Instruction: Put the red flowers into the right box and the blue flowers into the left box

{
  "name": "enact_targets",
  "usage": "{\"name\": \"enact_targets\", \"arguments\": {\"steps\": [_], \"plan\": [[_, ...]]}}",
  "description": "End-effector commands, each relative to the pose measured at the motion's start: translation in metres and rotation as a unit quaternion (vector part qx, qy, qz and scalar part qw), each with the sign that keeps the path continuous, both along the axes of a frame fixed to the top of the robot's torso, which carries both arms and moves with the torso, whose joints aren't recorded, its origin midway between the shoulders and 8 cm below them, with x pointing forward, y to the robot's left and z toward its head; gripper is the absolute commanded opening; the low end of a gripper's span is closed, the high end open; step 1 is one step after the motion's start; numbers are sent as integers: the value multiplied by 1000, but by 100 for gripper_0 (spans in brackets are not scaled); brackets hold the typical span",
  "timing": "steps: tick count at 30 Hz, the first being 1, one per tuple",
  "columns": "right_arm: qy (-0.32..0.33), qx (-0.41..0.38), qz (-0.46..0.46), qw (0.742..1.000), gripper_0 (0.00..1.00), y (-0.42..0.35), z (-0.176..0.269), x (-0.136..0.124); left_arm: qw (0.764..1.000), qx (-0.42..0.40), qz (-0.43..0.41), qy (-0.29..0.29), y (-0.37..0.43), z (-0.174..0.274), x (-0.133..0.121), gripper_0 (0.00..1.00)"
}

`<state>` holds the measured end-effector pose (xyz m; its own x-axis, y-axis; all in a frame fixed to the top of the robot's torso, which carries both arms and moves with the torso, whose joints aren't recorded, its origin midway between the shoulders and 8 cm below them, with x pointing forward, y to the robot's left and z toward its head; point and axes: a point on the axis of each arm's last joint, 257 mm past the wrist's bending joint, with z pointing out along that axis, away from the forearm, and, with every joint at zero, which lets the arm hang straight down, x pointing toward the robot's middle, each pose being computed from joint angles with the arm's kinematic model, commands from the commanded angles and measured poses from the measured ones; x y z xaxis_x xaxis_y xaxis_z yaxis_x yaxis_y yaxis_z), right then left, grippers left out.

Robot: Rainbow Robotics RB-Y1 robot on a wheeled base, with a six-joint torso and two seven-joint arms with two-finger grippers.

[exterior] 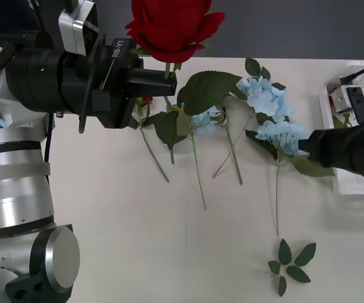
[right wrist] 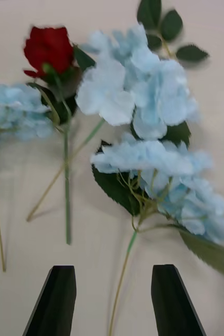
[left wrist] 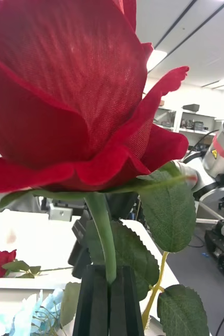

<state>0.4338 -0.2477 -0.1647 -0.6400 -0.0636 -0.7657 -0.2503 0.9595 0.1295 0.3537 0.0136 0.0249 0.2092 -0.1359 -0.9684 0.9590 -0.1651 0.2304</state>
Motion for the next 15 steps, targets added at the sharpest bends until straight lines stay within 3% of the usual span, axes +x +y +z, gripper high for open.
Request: {"name": "enact_targets", "arguments": {"steps": [1,9,15], "plan": [[-51,-4,52,997,42,13,7,-5,999,3,4,-48,-1,13,-2,0],[-185,16,140,973,42,55,20,-18,999,3,4,-48,-1,13,-2,0],[-235,67,204,948,42,107,9,-41,999,3,4,-48,-1,13,-2,0]]}}
